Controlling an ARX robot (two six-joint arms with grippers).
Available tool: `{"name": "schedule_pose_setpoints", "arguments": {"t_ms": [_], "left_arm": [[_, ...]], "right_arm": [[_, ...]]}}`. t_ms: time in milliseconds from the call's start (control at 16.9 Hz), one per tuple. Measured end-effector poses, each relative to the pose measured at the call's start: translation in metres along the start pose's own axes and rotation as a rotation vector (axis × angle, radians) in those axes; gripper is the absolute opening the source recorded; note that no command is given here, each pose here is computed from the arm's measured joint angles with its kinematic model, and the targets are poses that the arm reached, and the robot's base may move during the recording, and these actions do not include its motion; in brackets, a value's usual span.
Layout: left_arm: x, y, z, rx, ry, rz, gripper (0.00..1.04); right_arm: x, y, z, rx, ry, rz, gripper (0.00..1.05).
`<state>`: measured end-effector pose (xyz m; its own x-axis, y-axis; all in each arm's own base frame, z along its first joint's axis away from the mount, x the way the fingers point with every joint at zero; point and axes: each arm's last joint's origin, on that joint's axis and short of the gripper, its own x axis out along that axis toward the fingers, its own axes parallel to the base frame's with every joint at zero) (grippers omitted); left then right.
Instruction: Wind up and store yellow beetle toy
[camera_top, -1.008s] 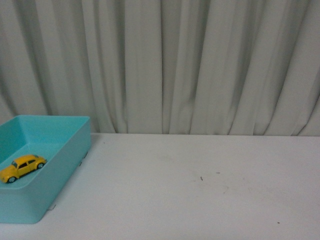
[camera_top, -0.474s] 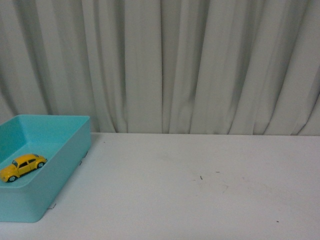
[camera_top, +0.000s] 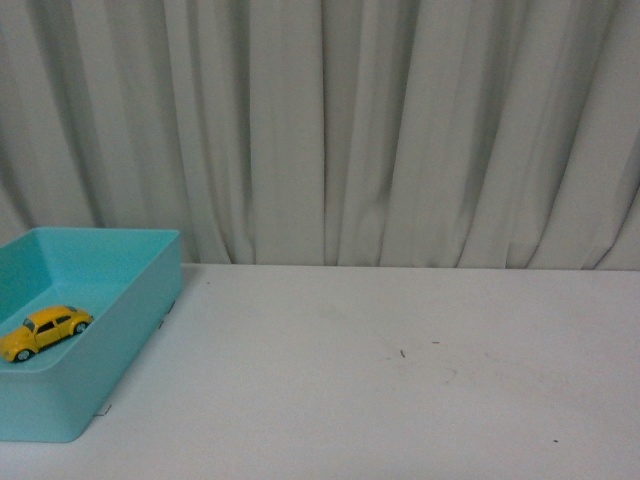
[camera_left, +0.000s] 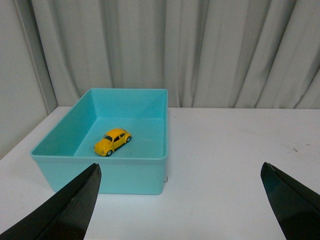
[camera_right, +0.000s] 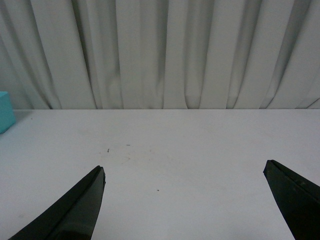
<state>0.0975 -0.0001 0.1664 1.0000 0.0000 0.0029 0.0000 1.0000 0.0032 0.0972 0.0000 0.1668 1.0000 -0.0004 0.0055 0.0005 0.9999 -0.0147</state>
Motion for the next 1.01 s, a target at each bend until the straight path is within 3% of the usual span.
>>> {"name": "schedule_pose_setpoints", "arguments": {"t_ms": [1008], "left_arm": [[0.0000,0.0000,-0.0002,0.000,0.002,0.000,0.98]], "right_arm": [[0.0000,0.0000,-0.0001,0.000,0.002,0.000,0.98]]}}
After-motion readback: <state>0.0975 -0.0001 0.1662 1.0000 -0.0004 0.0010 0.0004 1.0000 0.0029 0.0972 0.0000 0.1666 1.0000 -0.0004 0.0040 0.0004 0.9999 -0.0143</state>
